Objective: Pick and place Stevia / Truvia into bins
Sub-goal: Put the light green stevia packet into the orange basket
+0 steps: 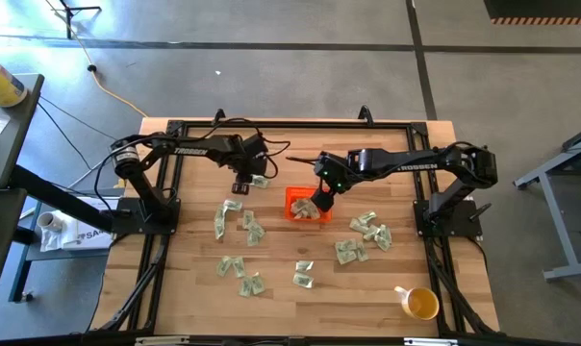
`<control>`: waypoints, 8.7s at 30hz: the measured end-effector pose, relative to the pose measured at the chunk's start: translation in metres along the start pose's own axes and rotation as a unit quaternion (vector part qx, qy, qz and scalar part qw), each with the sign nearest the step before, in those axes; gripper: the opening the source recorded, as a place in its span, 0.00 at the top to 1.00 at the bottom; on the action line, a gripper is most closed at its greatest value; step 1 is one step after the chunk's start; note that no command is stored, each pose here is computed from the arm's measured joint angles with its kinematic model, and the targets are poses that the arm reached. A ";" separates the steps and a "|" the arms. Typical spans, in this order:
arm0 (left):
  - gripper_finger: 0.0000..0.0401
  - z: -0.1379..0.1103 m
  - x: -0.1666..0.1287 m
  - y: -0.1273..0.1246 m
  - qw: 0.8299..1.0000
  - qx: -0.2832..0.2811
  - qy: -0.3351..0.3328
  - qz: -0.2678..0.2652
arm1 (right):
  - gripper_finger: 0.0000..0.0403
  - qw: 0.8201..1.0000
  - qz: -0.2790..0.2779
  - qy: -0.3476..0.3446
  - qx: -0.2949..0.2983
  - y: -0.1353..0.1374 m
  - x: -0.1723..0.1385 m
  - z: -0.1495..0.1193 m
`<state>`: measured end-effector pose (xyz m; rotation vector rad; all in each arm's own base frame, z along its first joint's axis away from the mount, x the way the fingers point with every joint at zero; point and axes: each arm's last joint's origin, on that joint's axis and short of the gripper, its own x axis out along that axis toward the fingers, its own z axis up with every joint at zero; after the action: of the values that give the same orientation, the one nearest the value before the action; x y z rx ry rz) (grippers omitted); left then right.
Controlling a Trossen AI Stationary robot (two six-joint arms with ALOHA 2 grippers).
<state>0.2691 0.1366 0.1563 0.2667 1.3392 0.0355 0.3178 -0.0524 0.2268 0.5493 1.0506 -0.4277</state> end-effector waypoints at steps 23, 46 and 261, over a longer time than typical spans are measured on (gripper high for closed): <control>0.45 -0.002 0.016 -0.002 0.999 0.039 0.037 -0.010 | 0.23 0.998 0.005 0.005 -0.068 0.000 0.000 -0.001; 0.91 0.003 -0.010 0.014 0.994 -0.028 0.104 0.029 | 0.23 0.994 -0.010 -0.004 -0.110 -0.001 -0.004 -0.001; 0.47 -0.007 -0.063 -0.096 0.939 -0.334 0.075 -0.020 | 0.64 0.990 0.069 0.046 -0.110 0.028 0.041 0.007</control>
<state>0.2353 0.0337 0.1946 -0.3463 1.4046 0.4770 0.3562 -0.0374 0.1989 0.4438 1.1252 -0.1631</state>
